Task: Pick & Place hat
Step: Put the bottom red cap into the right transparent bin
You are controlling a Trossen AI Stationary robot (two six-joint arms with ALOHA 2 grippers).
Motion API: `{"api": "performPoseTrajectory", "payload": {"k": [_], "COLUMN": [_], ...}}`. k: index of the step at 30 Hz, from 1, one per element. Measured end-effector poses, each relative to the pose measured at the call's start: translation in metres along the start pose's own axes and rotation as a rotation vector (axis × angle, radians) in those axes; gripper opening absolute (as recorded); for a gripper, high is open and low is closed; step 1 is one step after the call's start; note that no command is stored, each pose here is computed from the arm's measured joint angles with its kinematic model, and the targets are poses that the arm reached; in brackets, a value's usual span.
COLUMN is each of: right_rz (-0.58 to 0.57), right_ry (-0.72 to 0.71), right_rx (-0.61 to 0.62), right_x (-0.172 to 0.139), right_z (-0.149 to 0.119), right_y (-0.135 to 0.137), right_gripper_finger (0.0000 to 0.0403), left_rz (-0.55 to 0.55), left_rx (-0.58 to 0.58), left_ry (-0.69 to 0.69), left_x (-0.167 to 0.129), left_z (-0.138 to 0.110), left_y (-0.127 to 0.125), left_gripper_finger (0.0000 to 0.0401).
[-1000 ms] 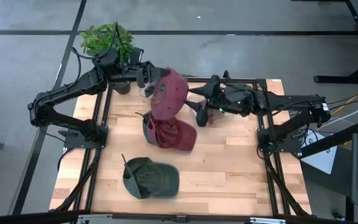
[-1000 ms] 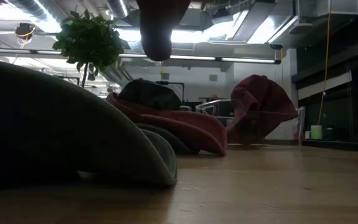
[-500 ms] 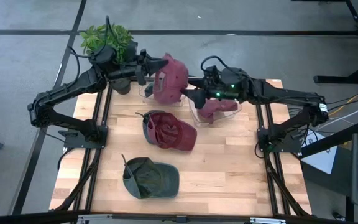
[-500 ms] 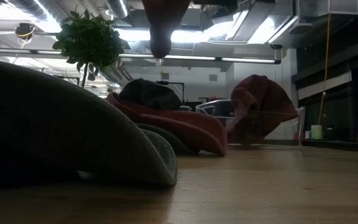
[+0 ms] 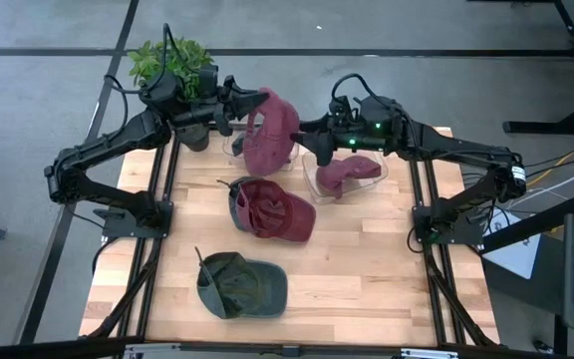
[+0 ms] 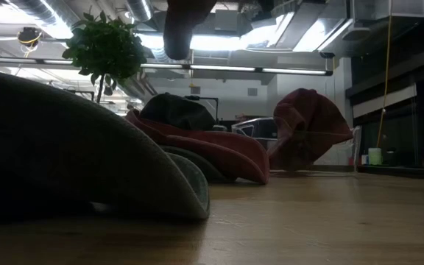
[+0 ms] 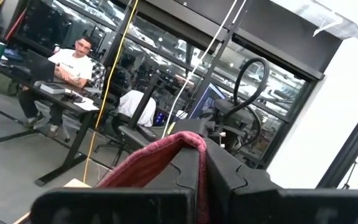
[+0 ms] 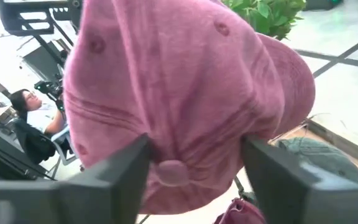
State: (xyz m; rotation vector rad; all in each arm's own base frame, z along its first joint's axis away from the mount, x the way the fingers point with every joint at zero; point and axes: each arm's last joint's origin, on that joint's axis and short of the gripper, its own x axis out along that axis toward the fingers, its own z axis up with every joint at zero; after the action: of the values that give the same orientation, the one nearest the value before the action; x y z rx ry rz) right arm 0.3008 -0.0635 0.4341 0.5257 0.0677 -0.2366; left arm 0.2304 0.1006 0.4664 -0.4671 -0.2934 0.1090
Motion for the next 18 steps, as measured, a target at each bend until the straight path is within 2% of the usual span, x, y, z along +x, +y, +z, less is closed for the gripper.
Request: {"api": "performPoseTrajectory", "payload": {"k": [6,9,14,18], "right_rz": [0.037,0.042,0.036,0.010], "right_ry": [0.020,0.022,0.048,0.109], "right_rx": [-0.031,-0.061,-0.082,-0.079], "right_x": [0.000,0.000,-0.002,-0.012], "right_z": [-0.001,-0.001,-0.002,-0.005], "right_y": [0.001,0.001,0.000,-0.001], "right_gripper_finger": [0.0078,0.0027,0.0033,0.0040], "left_rz": [-0.003,-0.009,0.020,0.073], "left_rx": [0.000,-0.001,0.014,-0.001], "left_ry": [0.002,0.011,0.091,0.183], "left_x": [0.000,0.000,-0.001,-0.003], "left_z": [0.000,-0.001,-0.008,-0.016], "left_y": [0.000,0.000,0.004,0.008], "left_gripper_finger": [0.0008,0.0008,0.0014,0.0040]}}
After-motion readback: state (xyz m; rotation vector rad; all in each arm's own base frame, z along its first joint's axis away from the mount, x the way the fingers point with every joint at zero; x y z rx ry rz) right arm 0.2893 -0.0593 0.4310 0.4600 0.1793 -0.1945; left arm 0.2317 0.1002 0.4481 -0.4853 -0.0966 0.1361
